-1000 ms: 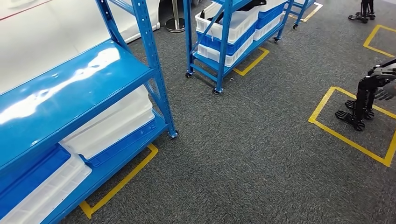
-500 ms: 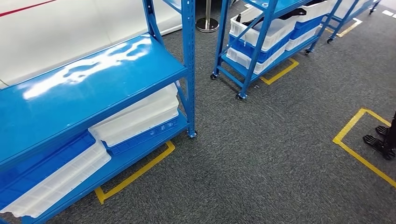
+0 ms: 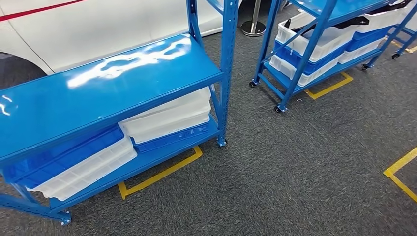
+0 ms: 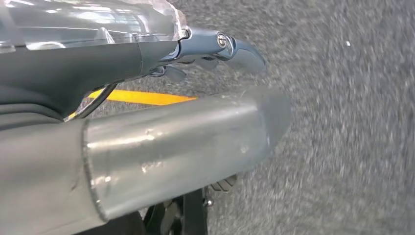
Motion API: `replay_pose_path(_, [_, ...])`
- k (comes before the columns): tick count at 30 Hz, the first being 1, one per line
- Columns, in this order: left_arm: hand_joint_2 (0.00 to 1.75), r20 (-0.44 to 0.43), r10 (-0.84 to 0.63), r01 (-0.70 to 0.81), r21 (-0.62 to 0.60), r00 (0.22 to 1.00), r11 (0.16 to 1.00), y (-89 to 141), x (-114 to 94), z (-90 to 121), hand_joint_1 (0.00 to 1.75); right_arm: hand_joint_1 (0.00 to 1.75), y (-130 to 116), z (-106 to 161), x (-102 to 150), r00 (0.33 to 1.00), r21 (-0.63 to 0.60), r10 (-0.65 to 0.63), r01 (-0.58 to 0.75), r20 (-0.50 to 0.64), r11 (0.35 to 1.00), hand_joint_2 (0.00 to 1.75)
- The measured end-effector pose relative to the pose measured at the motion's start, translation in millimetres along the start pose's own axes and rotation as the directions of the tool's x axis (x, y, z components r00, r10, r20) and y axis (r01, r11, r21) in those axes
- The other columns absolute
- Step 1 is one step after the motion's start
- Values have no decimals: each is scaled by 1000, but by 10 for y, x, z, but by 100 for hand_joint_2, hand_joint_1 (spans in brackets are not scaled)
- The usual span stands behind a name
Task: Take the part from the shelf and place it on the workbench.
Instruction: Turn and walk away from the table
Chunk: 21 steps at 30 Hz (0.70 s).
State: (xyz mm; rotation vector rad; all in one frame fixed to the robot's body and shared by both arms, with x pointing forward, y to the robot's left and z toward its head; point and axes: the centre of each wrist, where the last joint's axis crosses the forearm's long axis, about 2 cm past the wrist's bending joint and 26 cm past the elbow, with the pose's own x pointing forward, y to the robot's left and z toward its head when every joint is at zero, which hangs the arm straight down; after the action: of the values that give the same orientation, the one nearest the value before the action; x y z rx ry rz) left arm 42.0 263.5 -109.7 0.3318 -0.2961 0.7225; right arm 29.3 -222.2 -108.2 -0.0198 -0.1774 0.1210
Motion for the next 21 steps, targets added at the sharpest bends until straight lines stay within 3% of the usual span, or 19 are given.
replay_pose_path(21, [0,-6,6,-6,1,1000,1000,0,-4,1,0,0,-21,-4,18,1000,-2,3,-3,4,1000,0])
